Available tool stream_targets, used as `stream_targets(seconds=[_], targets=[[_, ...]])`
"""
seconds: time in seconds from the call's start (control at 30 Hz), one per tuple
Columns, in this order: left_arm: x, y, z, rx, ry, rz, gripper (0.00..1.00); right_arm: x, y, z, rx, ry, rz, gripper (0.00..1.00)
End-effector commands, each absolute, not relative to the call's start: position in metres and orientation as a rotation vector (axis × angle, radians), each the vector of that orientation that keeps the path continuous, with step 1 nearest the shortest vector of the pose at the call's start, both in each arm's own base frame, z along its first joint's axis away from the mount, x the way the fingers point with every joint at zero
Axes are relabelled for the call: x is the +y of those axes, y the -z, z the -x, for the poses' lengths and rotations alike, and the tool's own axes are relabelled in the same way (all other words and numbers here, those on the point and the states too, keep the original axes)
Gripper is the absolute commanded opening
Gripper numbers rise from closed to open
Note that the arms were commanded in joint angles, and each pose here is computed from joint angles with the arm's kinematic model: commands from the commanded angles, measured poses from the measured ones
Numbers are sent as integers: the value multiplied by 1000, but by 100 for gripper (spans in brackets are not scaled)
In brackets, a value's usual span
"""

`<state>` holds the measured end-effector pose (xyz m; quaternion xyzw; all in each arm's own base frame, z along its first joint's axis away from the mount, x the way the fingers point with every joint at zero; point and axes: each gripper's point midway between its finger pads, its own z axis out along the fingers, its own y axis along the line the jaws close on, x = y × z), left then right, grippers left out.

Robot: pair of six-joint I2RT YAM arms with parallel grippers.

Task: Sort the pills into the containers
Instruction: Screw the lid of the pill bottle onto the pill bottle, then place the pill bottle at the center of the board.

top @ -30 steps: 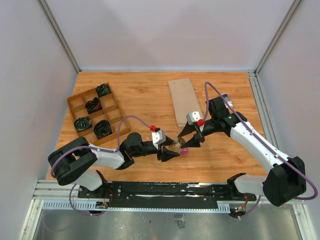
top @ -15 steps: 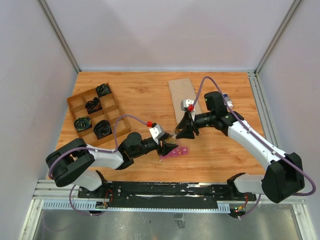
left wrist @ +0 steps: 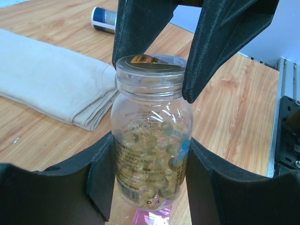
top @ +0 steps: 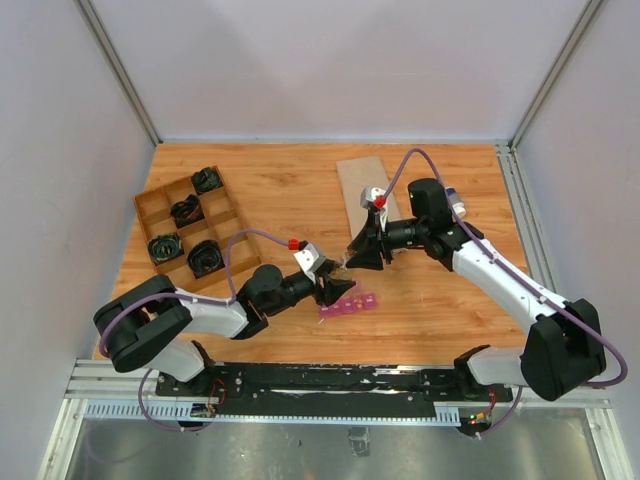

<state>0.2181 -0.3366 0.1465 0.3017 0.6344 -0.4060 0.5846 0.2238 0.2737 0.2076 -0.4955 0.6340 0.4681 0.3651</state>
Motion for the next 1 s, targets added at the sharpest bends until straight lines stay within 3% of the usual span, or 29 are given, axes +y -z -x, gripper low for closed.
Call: stream_targets(seconds=[0.0, 0.57, 0.73, 0.97], targets=[[-337, -164, -225, 1414, 937, -665, 44, 284, -215, -202, 1592, -1331, 1301, 13], [-330, -164, -218, 1421, 945, -666, 79, 282, -218, -201, 1531, -1299, 1340, 13], [-320, -169, -215, 1404, 929, -650, 98, 281, -217, -203, 1526, -1270, 1350, 13], [-308, -166, -195, 1422, 970, -683, 99, 280, -217, -211, 1541, -1212, 1346, 13]])
